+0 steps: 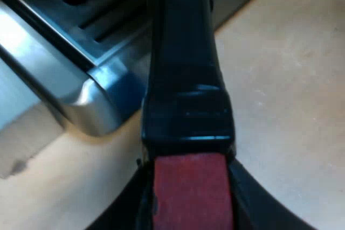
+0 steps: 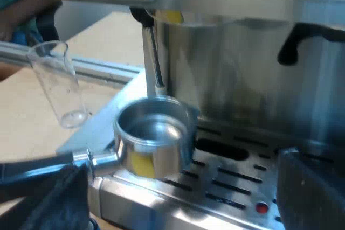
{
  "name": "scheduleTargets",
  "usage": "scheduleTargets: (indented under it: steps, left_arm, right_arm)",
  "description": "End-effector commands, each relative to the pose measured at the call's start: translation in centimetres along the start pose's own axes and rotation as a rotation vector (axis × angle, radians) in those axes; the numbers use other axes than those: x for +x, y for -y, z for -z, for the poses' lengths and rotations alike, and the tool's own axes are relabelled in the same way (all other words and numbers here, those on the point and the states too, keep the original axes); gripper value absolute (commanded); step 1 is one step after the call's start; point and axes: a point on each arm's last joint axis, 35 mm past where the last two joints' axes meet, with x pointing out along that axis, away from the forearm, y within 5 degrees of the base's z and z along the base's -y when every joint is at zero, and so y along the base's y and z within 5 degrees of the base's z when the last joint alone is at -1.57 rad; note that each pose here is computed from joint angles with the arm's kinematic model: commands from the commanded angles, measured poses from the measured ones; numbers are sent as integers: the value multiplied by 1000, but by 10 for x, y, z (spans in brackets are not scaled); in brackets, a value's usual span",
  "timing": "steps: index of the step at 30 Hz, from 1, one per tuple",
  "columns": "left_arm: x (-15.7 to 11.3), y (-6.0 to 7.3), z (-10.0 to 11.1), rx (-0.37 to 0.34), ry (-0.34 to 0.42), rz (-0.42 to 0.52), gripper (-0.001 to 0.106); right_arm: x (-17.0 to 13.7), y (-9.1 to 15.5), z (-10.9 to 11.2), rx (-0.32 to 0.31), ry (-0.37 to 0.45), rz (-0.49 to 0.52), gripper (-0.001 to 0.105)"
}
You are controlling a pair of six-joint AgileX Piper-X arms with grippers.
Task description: Put the handle in the coffee machine
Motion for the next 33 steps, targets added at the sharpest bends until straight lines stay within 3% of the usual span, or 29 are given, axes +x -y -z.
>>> scheduleTargets:
  steps: [1,5,15,33]
  left_arm:
    - [-5,2,-10,39,58,35,0]
    - [-8,2,-15,46,68,32,0]
    - [-8,2,-17,49,75,31,0]
    - [-8,2,-17,49,75,31,0]
  right_arm:
    - [3,-3,-3,8,40,6,72]
    - [7,-6,-2,13,67,9,72]
    - [9,-8,0,-92,61,12,72]
    - [25,-20,7,8,146,84,72]
